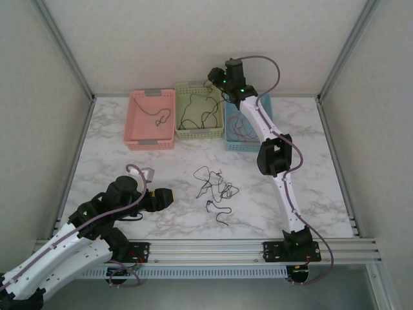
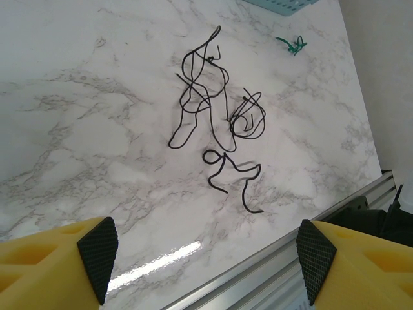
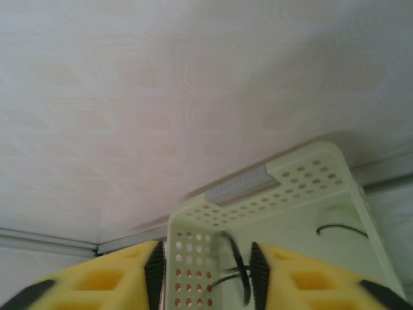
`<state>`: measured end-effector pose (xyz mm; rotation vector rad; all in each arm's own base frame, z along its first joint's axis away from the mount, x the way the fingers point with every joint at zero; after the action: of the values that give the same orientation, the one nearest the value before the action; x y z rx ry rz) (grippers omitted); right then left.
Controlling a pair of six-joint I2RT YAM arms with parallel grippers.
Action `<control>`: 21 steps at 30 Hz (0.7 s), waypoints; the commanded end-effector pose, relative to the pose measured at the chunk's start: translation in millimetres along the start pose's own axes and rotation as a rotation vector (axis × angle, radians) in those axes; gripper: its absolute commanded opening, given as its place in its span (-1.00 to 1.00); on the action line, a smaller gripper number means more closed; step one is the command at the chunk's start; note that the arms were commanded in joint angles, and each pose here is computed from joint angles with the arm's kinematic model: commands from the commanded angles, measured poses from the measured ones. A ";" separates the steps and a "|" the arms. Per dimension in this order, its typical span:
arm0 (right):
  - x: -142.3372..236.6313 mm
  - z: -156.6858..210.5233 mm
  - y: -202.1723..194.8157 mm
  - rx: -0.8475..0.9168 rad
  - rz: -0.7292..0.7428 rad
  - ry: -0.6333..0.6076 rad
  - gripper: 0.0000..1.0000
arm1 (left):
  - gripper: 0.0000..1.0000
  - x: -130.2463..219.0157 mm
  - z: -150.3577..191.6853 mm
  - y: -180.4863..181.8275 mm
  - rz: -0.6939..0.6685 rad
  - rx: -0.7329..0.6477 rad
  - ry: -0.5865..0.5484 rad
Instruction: Untangle the cables
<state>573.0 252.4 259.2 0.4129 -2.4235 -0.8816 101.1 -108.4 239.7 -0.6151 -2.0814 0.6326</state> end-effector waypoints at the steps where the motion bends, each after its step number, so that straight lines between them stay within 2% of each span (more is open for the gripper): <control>1: 5.5 1.5 11.2 0.038 -0.019 0.035 0.11 | 0.52 -1.7 2.6 3.8 -0.022 0.009 0.006; 5: 23.4 -8.3 18.8 0.137 0.017 0.039 0.16 | 0.52 -2.0 2.7 4.0 -0.022 0.009 0.005; 12: 67.9 -24.4 2.5 0.237 0.264 0.081 0.15 | 0.53 -3.4 3.0 4.0 -0.020 0.006 0.010; 17: 79.4 -19.9 -27.6 0.200 0.352 0.120 0.16 | 0.53 -4.4 3.1 3.6 -0.017 0.005 0.016; 21: 73.9 -15.9 -56.5 0.110 0.398 0.169 0.18 | 0.53 -4.9 3.3 3.4 -0.015 0.005 0.020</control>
<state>526.0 184.1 280.7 0.1257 -2.3572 -0.5120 102.2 -109.2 236.6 -0.6030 -2.0751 0.6232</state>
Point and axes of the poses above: each hand's point on the last joint's axis, 136 mm out from that joint toward the fingers, its own x axis back along the fingers, its own y axis along the line the jaws close on, z = x × y, the point moved 10 cm from there along x, back along the fingers, and after that the axes turned 3 degrees about x, right-handed, at the moved point
